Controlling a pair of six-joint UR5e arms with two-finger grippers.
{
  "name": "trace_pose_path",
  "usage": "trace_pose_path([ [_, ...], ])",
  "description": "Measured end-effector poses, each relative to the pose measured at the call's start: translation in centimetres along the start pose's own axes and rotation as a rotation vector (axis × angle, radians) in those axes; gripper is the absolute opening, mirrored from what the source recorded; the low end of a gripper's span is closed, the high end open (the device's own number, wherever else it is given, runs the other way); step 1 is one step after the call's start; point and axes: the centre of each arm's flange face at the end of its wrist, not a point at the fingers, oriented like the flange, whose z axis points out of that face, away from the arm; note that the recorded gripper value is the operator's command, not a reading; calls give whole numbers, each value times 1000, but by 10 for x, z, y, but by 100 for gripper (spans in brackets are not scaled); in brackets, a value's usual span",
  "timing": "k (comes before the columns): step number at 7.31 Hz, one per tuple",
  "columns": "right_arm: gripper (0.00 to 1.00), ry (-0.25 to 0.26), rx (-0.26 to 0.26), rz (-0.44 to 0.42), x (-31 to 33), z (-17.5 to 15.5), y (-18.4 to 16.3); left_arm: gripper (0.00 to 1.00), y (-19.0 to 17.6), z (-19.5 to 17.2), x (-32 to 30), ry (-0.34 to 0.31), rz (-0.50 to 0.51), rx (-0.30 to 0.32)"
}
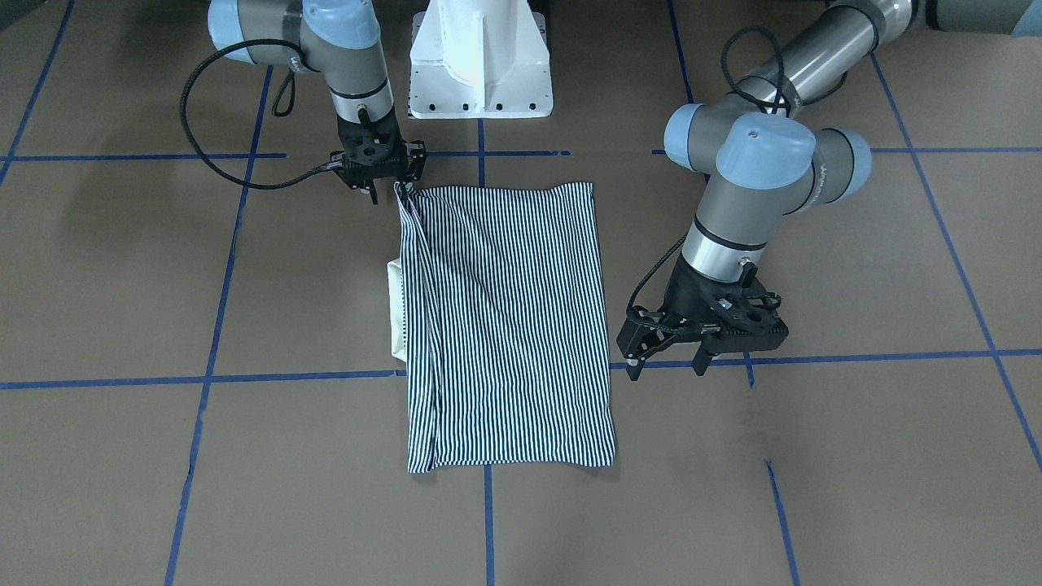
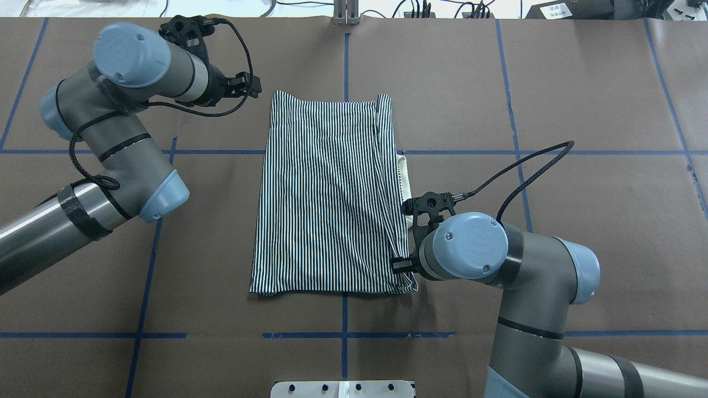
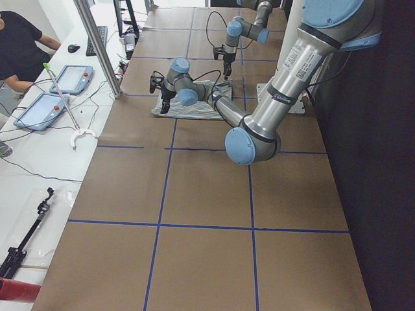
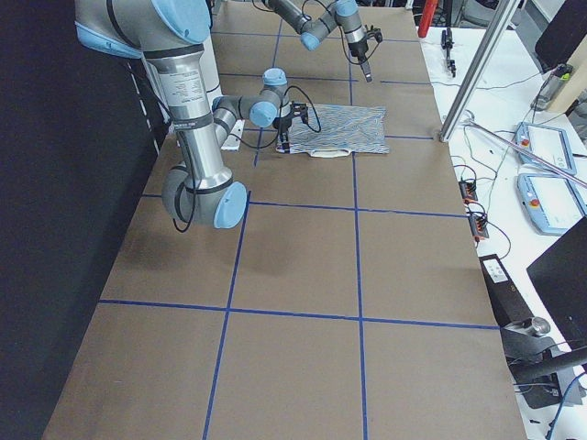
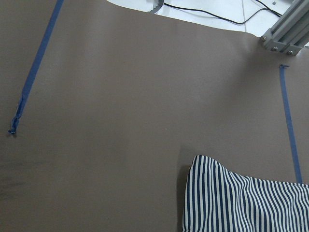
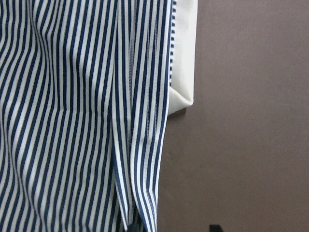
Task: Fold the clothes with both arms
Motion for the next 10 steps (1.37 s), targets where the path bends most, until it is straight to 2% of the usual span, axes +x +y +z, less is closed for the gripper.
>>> trace_pose_path([
  [1,100,12,10,-45,-3,4,-15,100,0,0,1,2,0,1],
  [4,100,47,0,-94,-42,31,-48,100,-1,-1,3,5,0,2],
  [7,100,129,-57,-125,-39,42,-48,100,-1,-1,3,5,1,2],
  [10,100,164,-85,-131,-37,47,-42,100,-1,-1,2,4,0,2],
])
